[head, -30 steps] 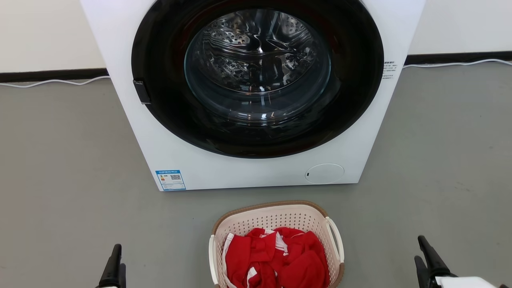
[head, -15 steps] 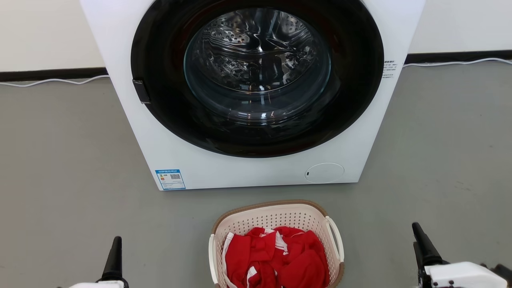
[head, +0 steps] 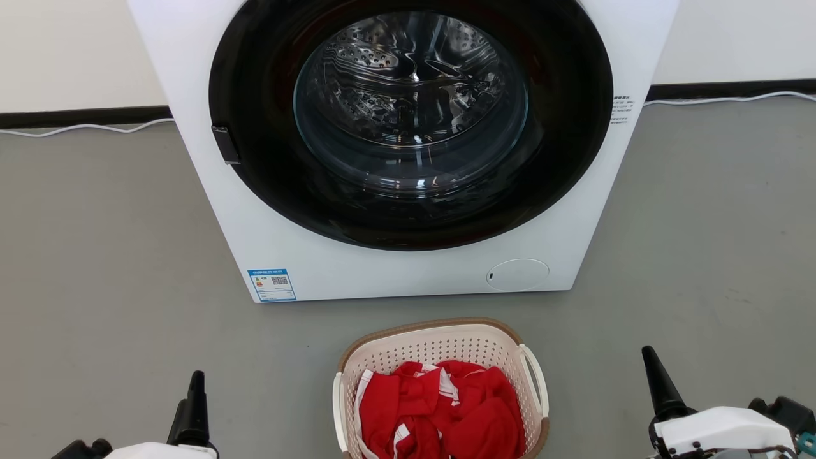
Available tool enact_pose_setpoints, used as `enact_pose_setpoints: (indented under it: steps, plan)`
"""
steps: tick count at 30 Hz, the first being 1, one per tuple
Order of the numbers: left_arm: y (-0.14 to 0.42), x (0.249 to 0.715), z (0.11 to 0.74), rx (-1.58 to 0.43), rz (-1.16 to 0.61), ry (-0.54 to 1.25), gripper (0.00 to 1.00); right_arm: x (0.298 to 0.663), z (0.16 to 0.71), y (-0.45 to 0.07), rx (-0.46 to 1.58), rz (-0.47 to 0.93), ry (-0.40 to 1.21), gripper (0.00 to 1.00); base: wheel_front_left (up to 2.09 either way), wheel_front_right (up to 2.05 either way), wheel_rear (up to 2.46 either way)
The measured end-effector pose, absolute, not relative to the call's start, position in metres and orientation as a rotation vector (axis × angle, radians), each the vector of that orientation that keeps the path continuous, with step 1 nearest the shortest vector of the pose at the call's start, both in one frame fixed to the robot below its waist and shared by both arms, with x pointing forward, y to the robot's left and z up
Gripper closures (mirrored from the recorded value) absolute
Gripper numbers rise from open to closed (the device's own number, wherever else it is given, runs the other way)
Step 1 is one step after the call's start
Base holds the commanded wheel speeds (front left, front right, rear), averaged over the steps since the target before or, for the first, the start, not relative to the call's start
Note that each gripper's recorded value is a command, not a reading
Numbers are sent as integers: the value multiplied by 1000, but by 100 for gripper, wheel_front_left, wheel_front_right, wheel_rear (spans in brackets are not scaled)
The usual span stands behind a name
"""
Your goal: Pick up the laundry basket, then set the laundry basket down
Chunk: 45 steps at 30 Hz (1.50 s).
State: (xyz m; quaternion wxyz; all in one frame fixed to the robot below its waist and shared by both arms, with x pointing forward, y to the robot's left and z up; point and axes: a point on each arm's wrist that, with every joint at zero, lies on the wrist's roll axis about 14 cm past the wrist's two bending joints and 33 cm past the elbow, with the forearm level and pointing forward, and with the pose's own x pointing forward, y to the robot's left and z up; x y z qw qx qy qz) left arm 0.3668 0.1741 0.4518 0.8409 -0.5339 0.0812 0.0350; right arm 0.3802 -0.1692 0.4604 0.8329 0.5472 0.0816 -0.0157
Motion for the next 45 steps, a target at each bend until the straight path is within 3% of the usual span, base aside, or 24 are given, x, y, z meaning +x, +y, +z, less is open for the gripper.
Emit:
enact_pose_setpoints:
  steps: [45]
  plan:
    - [112, 376, 471, -438, -238, 145, 0, 401, 479, -126, 503, 225, 156, 0, 0, 0, 0]
